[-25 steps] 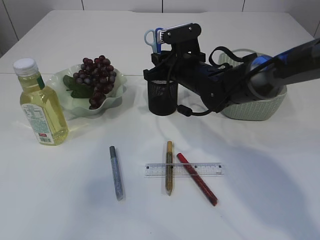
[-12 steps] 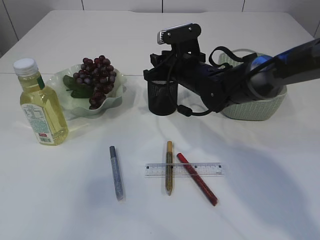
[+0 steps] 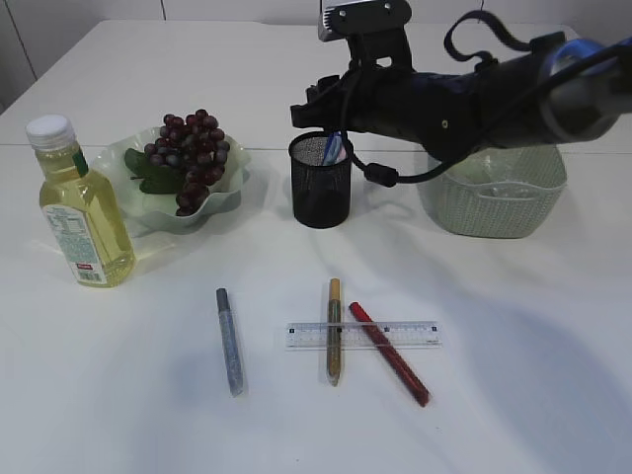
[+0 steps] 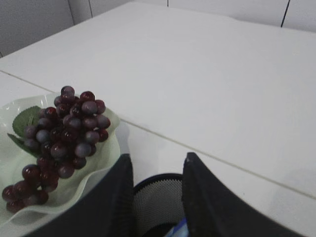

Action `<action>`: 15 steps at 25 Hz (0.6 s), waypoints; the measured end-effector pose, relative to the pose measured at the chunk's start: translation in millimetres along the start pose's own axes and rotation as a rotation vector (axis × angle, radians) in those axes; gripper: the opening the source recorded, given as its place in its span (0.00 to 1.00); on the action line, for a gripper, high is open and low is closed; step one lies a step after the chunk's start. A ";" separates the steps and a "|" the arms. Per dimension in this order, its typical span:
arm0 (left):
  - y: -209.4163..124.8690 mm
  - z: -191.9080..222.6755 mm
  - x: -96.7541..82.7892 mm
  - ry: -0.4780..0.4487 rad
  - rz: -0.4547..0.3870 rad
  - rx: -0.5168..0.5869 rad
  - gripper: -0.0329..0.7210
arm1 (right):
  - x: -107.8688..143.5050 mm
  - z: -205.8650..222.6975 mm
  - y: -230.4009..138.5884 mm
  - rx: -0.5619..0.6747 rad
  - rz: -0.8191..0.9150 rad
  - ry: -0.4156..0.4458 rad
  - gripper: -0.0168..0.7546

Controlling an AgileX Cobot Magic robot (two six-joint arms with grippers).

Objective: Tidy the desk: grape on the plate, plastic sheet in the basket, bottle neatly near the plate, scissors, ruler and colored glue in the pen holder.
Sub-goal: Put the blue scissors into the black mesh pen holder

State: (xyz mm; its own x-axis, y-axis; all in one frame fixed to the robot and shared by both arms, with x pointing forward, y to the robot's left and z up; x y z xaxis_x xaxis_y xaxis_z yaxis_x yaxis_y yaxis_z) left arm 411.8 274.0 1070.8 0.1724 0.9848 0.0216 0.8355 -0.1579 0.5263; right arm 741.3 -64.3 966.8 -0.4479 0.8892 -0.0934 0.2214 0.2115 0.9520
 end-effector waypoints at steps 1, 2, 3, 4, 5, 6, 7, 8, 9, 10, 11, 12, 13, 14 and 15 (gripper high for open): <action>0.0 0.0 0.0 0.000 0.000 0.000 0.62 | -0.3 -4.5 2.3 0.024 0.009 0.002 0.39; 0.0 0.0 0.0 0.000 0.000 0.000 0.62 | -0.2 -8.3 0.2 0.065 0.018 0.005 0.39; 0.0 0.0 0.0 0.000 0.000 0.000 0.62 | -0.1 -13.0 -1.4 0.107 0.018 0.008 0.39; 0.0 0.0 0.0 0.000 0.000 0.000 0.62 | 0.0 -18.0 -3.6 0.151 0.027 0.010 0.39; 0.0 0.0 0.0 0.000 0.000 0.000 0.62 | 0.0 -22.8 -4.4 0.186 0.041 0.012 0.39; 0.0 0.0 0.0 0.000 0.000 0.000 0.62 | 0.5 -27.6 -8.9 0.235 0.043 0.015 0.39; 0.0 0.0 0.0 0.000 0.000 0.000 0.62 | 0.9 -33.6 -11.8 0.281 0.053 0.019 0.39; 0.0 0.0 0.0 0.000 0.000 0.000 0.62 | 1.4 -39.5 -12.3 0.314 0.062 0.022 0.39; 0.0 0.0 0.0 0.000 0.000 0.000 0.62 | 2.2 -45.4 -15.2 0.358 0.073 0.026 0.39; 0.0 0.0 0.0 0.000 0.000 0.000 0.62 | 2.9 -52.2 -16.7 0.400 0.077 0.031 0.39; 0.0 0.0 0.0 0.000 0.000 0.000 0.62 | 3.5 -58.6 -16.0 0.438 0.083 0.036 0.39; 0.0 0.0 0.0 0.000 0.000 0.000 0.62 | 4.1 -64.0 -13.9 0.468 0.089 0.041 0.39; 0.0 0.0 0.0 0.000 0.000 0.000 0.62 | 4.9 -69.8 -15.5 0.515 0.090 0.046 0.39; 0.0 0.0 0.0 0.000 0.000 0.000 0.62 | 5.5 -75.5 -15.0 0.558 0.090 0.053 0.39; 0.0 0.0 0.0 0.000 0.000 0.000 0.62 | 5.9 -79.7 -13.1 0.589 0.089 0.059 0.39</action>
State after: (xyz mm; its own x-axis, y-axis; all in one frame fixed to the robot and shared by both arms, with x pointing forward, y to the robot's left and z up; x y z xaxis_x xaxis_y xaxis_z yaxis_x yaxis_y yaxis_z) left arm 411.8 274.0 1070.8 0.1724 0.9848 0.0216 0.8355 -0.1579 0.5263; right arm 666.8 -94.2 977.1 -0.4487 0.8936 0.0118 0.6961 0.3412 0.6317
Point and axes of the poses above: a point on each arm's last joint axis where the gripper is mounted, z pointing out along that axis toward the gripper, x along the wrist's bending axis when the last joint is at zero, y = z × x, the point moved 8 cm from there along z, pointing out along that axis toward the gripper, and after that the axes turned 4 degrees about -z, right-handed, at the moved point
